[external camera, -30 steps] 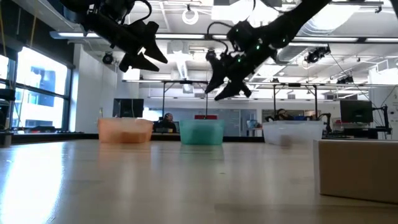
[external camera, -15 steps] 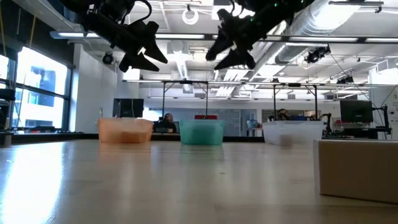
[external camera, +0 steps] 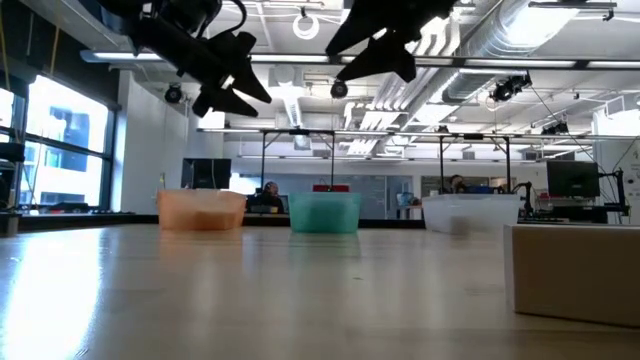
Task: Sort & place blocks by color
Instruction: Put the brown block into the white bin
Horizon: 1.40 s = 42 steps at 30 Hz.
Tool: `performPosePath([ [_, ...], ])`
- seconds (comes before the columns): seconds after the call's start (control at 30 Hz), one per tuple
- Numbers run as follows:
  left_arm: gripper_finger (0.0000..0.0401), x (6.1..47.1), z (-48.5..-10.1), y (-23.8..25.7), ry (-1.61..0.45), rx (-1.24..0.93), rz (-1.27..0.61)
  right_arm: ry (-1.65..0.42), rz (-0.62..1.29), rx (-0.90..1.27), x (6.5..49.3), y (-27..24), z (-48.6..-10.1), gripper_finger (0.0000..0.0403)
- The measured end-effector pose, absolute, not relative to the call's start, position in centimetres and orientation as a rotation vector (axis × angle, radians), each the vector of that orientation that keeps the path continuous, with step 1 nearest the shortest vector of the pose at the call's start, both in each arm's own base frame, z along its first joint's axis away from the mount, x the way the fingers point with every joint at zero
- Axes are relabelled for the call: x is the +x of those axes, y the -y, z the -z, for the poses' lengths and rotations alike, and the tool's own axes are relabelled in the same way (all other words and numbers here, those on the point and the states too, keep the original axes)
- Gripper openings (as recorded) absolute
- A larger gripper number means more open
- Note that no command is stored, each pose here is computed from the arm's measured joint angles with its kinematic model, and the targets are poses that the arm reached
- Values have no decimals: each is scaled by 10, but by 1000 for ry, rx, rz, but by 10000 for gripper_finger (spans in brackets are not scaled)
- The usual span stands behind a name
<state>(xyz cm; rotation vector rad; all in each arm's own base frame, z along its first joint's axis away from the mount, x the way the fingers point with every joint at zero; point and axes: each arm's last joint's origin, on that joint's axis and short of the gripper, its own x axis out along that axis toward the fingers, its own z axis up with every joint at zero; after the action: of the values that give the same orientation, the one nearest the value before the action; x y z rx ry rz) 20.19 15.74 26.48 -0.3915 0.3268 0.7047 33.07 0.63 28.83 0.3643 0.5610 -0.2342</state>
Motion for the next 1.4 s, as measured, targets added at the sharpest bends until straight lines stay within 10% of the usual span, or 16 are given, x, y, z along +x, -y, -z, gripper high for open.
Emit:
performPosePath([
  [1.4, 229, 249, -252, 10, -503, -714, -322, -793, 54, 548, 278, -183, -259, 206],
])
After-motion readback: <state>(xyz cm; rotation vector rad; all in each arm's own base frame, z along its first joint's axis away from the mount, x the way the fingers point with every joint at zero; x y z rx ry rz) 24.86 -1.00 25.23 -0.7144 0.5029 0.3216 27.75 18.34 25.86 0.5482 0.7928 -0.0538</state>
